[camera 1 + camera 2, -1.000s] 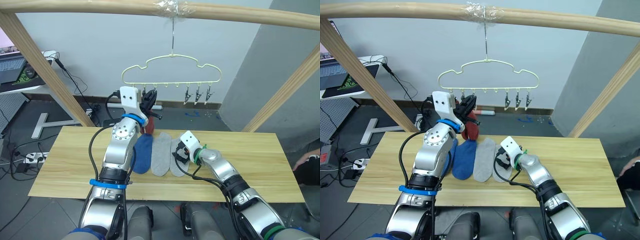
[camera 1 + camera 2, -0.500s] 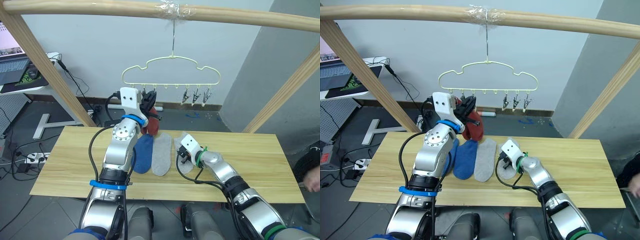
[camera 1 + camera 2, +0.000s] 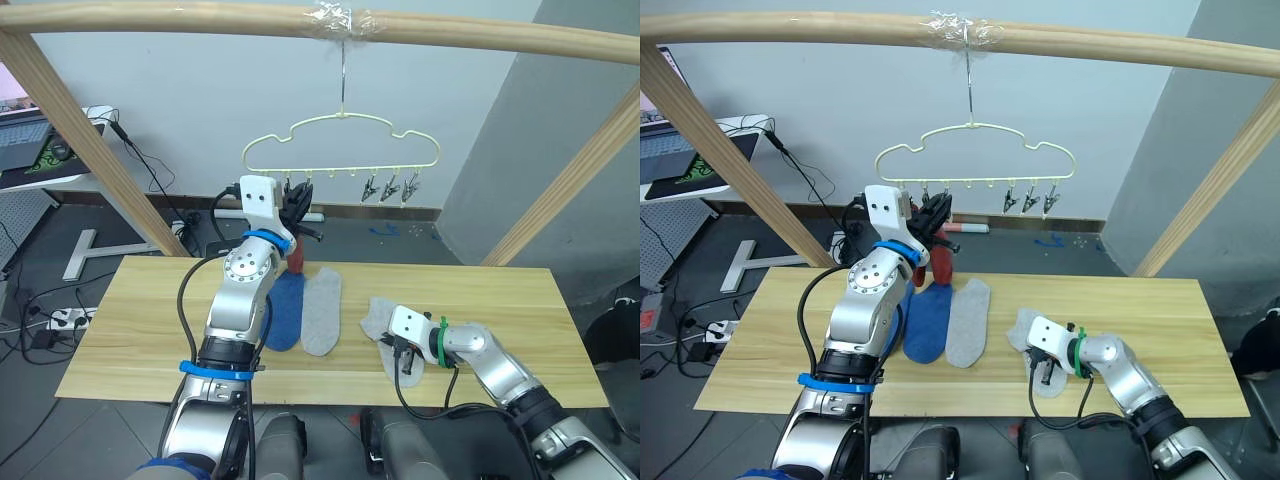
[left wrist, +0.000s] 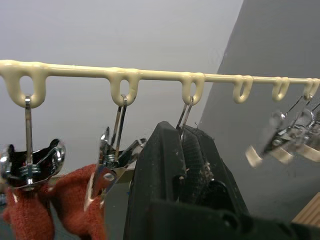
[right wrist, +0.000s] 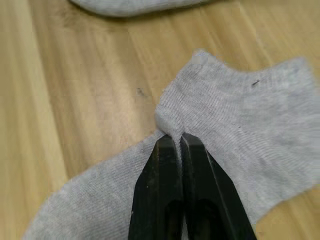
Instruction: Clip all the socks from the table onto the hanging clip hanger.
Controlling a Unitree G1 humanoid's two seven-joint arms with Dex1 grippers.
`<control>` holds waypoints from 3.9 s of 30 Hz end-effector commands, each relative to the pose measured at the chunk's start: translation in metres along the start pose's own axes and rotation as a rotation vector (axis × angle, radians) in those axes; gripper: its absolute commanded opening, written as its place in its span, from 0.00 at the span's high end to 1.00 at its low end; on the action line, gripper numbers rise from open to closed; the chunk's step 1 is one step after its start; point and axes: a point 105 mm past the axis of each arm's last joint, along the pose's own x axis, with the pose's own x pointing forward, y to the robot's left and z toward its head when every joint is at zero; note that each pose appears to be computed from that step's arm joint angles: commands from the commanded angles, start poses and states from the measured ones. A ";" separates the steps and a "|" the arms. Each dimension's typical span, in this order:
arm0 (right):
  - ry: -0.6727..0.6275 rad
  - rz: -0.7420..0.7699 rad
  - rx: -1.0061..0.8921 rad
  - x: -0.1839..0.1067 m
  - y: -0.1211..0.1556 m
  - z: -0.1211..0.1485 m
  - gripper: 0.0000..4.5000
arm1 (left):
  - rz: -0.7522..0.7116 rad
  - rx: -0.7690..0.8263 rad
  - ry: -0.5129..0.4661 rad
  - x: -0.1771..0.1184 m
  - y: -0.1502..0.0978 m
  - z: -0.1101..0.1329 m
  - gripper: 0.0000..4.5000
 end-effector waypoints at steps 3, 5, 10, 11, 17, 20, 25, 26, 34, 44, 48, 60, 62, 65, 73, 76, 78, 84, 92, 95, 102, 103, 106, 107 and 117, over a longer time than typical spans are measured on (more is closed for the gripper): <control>-0.042 0.028 -0.097 -0.008 0.002 0.008 0.52 | -0.004 0.002 -0.006 -0.001 0.000 0.001 1.00; -0.040 0.012 -0.092 -0.010 0.000 0.006 0.36 | -0.004 0.002 -0.007 -0.002 0.000 0.001 1.00; -0.118 -0.218 0.337 -0.014 -0.023 0.019 0.00 | -0.003 0.003 -0.002 -0.002 0.001 -0.001 1.00; -0.115 -0.236 0.385 -0.014 -0.023 0.019 0.00 | -0.003 0.003 -0.001 -0.003 0.001 -0.001 1.00; -0.043 -0.338 0.394 -0.008 -0.022 0.010 0.00 | -0.006 0.008 0.003 -0.001 0.000 -0.001 1.00; -0.003 -0.341 0.443 -0.002 -0.014 0.000 0.00 | -0.006 0.011 0.005 -0.001 0.002 -0.002 1.00; 0.058 -0.318 0.441 0.012 -0.003 -0.015 0.00 | -0.008 0.011 0.007 -0.002 0.001 -0.002 1.00; 0.079 -0.306 0.431 0.016 0.000 -0.020 0.00 | -0.008 0.009 0.008 -0.002 0.000 -0.002 1.00; 0.104 -0.247 0.435 0.024 0.007 -0.034 0.28 | -0.003 0.010 0.015 -0.005 0.002 -0.003 1.00; 0.042 -0.203 0.257 0.022 0.002 -0.025 0.99 | 0.001 -0.003 0.021 -0.004 0.002 -0.003 1.00; -0.080 -0.237 0.111 0.013 -0.013 0.002 0.99 | 0.005 -0.031 0.025 -0.004 0.004 -0.003 1.00; -0.291 -0.248 -0.317 -0.010 -0.036 0.090 0.99 | -0.040 -0.559 0.082 -0.004 0.010 -0.005 1.00; -0.302 -0.266 -0.338 -0.010 -0.041 0.099 0.99 | -0.102 -0.611 0.097 -0.004 0.002 -0.001 1.00; -0.310 -0.277 -0.368 -0.009 -0.045 0.107 0.99 | -0.135 -0.633 0.125 -0.005 -0.003 0.000 1.00; -0.310 -0.289 -0.375 -0.006 -0.050 0.112 0.99 | -0.172 -0.646 0.150 -0.010 -0.011 0.000 1.00; -0.332 -0.324 -0.380 -0.006 -0.058 0.122 0.99 | -0.174 -0.641 0.152 -0.011 -0.012 0.000 1.00; -0.336 -0.330 -0.384 -0.006 -0.060 0.125 0.99 | -0.172 -0.644 0.155 -0.012 -0.012 -0.001 1.00; -0.348 -0.351 -0.397 -0.005 -0.066 0.133 0.99 | -0.192 -0.648 0.164 -0.015 -0.016 -0.001 1.00; -0.354 -0.379 -0.401 -0.007 -0.075 0.137 0.99 | -0.203 -0.638 0.171 -0.015 -0.020 -0.001 1.00; -0.356 -0.386 -0.401 -0.008 -0.076 0.138 0.99 | -0.203 -0.635 0.173 -0.016 -0.020 -0.002 1.00; -0.360 -0.390 -0.404 -0.009 -0.075 0.138 0.99 | -0.206 -0.632 0.172 -0.017 -0.020 -0.002 1.00; -0.361 -0.390 -0.400 -0.009 -0.075 0.138 0.99 | -0.206 -0.629 0.171 -0.017 -0.021 -0.002 1.00; -0.362 -0.389 -0.393 -0.009 -0.074 0.138 0.99 | -0.202 -0.615 0.161 -0.016 -0.020 0.000 1.00; -0.363 -0.388 -0.393 -0.009 -0.074 0.138 0.99 | -0.204 -0.617 0.158 -0.016 -0.020 0.001 1.00; -0.371 -0.389 -0.363 -0.008 -0.075 0.138 1.00 | -0.256 -0.670 0.140 -0.027 -0.019 0.012 0.36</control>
